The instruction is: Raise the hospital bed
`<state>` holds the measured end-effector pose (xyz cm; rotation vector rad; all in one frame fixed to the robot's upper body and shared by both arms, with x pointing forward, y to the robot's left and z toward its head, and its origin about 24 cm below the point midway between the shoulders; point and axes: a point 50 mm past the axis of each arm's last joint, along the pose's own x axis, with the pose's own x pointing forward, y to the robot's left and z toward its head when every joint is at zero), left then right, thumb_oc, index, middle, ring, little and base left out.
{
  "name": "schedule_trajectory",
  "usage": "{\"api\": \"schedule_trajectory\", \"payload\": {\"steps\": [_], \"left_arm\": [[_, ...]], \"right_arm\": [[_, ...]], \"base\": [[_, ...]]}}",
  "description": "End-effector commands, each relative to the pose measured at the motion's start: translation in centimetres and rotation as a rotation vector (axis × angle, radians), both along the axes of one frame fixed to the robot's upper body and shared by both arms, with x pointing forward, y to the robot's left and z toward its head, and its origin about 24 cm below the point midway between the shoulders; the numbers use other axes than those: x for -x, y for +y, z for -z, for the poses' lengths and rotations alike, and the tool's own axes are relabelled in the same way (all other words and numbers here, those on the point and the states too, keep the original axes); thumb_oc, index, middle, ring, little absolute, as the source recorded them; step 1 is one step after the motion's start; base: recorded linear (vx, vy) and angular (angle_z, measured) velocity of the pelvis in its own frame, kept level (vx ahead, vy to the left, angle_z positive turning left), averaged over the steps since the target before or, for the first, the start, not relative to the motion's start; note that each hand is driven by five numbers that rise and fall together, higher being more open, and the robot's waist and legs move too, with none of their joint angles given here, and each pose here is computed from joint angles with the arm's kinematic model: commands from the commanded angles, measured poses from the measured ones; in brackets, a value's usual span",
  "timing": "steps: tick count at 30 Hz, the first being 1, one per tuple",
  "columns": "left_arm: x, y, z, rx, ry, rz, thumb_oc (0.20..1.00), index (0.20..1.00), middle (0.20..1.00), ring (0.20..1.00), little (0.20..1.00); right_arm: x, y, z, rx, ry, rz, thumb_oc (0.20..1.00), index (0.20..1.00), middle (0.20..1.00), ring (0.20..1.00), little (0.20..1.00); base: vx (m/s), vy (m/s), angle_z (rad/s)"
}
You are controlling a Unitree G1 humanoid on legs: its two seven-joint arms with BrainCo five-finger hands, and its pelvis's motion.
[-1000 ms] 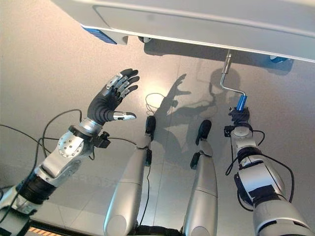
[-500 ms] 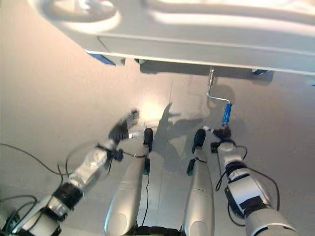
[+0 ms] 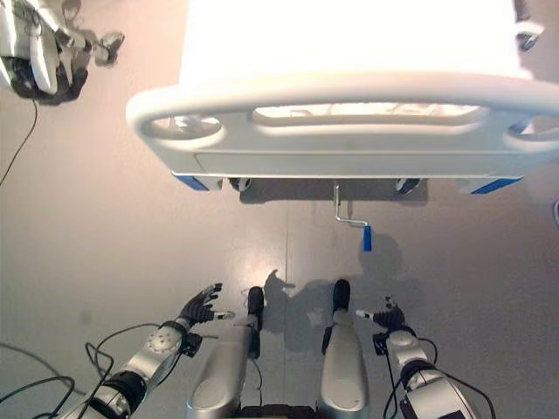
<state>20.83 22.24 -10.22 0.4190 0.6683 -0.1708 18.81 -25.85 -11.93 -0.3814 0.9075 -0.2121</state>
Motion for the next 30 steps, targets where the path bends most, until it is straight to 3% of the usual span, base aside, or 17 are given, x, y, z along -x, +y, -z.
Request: {"api": "schedule_trajectory", "payload": {"steps": [1, 16, 23, 30], "left_arm": [[1.0, 0.7, 0.6, -0.028, 0.028, -0.026, 1.0, 1.0, 1.0, 1.0, 1.0], [7.7, 1.7, 3.7, -0.011, 0.189, -0.251, 1.0, 1.0, 1.0, 1.0, 1.0], [8.7, 1.2, 4.3, 0.008, 0.212, -0.317, 1.0, 1.0, 1.0, 1.0, 1.0], [7.8, -0.1, 4.3, 0.024, 0.193, -0.278, 1.0, 1.0, 1.0, 1.0, 1.0]], "right_arm": [[0.9, -1.4, 0.0, 0.024, 0.037, 0.004, 1.0, 1.0, 1.0, 1.0, 1.0], [7.9, 0.3, 2.9, -0.087, 0.118, 0.187, 1.0, 1.0, 1.0, 1.0, 1.0], [8.4, 0.9, 3.1, -0.107, 0.077, 0.236, 1.0, 1.0, 1.0, 1.0, 1.0], [9.1, 1.3, 3.4, -0.125, 0.094, 0.277, 1.0, 1.0, 1.0, 1.0, 1.0]], "base": [[0.04, -0.026, -0.04], [0.04, -0.014, -0.03], [0.01, 0.019, 0.0], [0.01, 0.018, 0.07]]}}
